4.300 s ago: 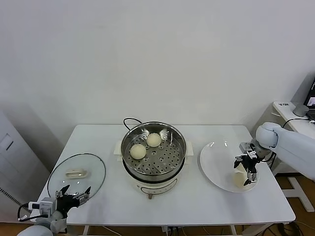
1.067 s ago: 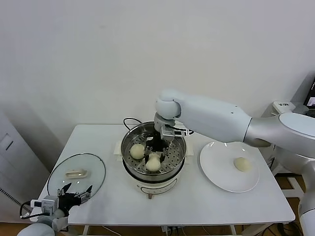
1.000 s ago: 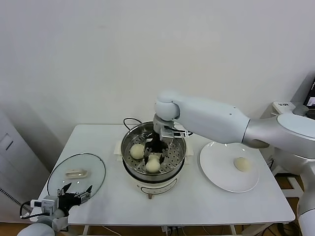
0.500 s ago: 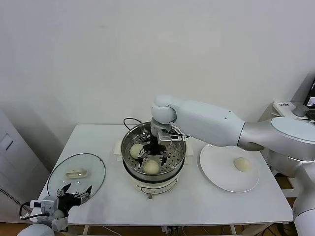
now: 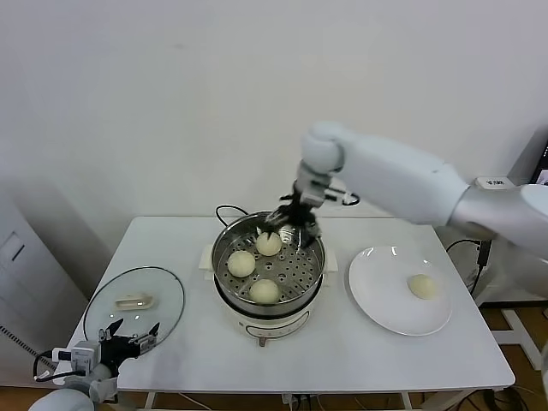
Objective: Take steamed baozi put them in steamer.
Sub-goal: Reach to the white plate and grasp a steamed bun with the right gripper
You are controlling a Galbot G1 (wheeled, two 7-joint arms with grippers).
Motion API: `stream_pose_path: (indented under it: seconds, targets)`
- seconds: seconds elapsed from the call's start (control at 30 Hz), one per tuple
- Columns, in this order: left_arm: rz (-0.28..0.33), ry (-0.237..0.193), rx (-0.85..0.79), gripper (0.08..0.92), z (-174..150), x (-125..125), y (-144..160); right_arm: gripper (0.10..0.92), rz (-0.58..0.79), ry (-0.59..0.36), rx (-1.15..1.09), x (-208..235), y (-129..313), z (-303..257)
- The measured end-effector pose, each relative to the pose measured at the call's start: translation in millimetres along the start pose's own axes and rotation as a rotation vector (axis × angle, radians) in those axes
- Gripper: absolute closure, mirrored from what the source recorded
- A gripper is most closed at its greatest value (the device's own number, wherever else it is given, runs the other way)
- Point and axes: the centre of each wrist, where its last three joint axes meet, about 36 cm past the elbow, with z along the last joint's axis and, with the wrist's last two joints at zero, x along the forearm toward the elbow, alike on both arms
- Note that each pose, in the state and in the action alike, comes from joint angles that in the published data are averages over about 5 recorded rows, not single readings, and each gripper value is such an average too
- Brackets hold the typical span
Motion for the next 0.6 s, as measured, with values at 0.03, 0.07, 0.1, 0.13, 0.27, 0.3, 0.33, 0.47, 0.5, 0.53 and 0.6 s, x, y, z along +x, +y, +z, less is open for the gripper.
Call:
stream_pose_path:
  seconds: [0.03, 0.07, 0.1, 0.13, 0.27, 0.3, 0.33, 0.47, 0.5, 0.53, 0.6]
  targets:
    - [0.000, 0.000, 0.000, 0.177, -0.3, -0.1, 0.1, 0.200, 0.005, 0.011, -0.050, 6.8, 10.7, 7.6]
    - [0.000, 0.000, 0.000, 0.177, -0.5, -0.2, 0.2, 0.200, 0.008, 0.021, -0.099, 12.9, 21.8, 14.9]
    - [0.001, 0.000, 0.000, 0.177, -0.7, -0.2, 0.3, 0.200, 0.011, 0.030, -0.147, 17.9, 32.8, 21.7]
    - [0.001, 0.000, 0.000, 0.177, -0.7, -0.2, 0.4, 0.200, 0.013, 0.038, -0.194, 22.3, 44.3, 28.3]
    - [0.003, 0.002, 0.002, 0.177, -0.2, -0.1, -0.1, 0.200, 0.012, 0.062, -0.379, 33.3, 92.4, 52.2]
    - [0.003, 0.003, 0.003, 0.177, 0.1, 0.0, -0.2, 0.200, 0.010, 0.067, -0.422, 35.1, 104.4, 57.3]
    - [0.004, 0.004, 0.003, 0.177, 0.4, 0.0, -0.4, 0.200, 0.008, 0.073, -0.462, 36.6, 116.3, 62.1]
    - [0.004, 0.004, 0.003, 0.177, 0.6, 0.2, -0.4, 0.200, 0.000, 0.094, -0.606, 40.0, 162.7, 78.3]
    - [0.004, 0.004, 0.003, 0.177, 0.4, 0.2, -0.4, 0.200, -0.001, 0.099, -0.636, 39.9, 173.6, 81.6]
    - [0.004, 0.003, 0.003, 0.177, 0.1, 0.2, -0.3, 0.200, -0.002, 0.103, -0.665, 39.4, 184.3, 84.6]
    - [0.004, 0.002, 0.003, 0.177, -0.3, 0.3, -0.4, 0.200, -0.005, 0.111, -0.716, 36.6, 204.0, 89.8]
